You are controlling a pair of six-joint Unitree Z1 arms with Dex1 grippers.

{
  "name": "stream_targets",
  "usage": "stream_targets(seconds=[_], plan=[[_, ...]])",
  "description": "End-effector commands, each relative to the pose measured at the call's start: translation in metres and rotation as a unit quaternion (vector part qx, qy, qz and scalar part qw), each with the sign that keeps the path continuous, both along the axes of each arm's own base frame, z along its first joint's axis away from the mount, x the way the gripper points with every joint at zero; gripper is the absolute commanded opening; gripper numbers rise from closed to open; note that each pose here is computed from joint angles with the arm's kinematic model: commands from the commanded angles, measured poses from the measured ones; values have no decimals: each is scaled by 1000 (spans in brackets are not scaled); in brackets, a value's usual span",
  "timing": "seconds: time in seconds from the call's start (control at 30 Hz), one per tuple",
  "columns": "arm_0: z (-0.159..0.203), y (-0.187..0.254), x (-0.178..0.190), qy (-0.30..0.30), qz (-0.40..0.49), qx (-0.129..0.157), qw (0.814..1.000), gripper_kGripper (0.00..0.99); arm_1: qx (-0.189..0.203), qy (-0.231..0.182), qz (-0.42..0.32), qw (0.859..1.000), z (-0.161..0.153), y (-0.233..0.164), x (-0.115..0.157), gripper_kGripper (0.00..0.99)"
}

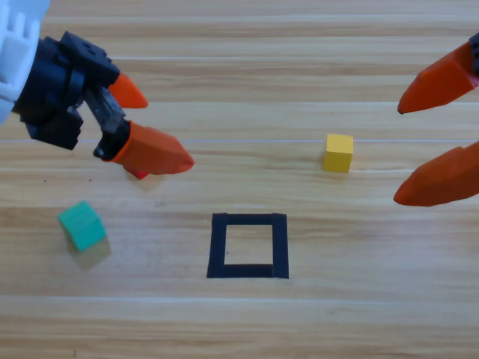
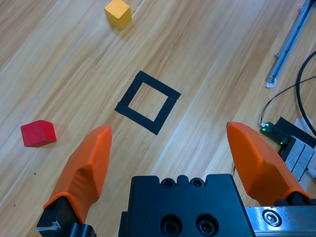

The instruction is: Stack the blocks in the rectangular block: red at the bottom, yellow in the middle, green on top

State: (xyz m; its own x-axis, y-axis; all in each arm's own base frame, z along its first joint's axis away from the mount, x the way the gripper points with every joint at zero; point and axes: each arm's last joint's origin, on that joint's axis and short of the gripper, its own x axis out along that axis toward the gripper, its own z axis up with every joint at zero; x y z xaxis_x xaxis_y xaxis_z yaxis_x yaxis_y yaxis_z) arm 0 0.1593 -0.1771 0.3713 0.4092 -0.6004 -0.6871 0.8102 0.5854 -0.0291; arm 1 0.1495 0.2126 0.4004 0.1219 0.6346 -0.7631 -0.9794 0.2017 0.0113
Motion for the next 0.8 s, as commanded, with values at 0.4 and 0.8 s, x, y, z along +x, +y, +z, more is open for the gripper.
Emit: stream_targets(seconds=[0.4, 0.8], plan=[[-8, 1, -4, 4, 11, 22, 1000, 989, -16, 2, 6, 1000, -16, 10, 2, 986], [-7, -1, 0, 7, 40, 15, 999, 976, -18, 2, 6, 1000, -16, 11, 2, 986]])
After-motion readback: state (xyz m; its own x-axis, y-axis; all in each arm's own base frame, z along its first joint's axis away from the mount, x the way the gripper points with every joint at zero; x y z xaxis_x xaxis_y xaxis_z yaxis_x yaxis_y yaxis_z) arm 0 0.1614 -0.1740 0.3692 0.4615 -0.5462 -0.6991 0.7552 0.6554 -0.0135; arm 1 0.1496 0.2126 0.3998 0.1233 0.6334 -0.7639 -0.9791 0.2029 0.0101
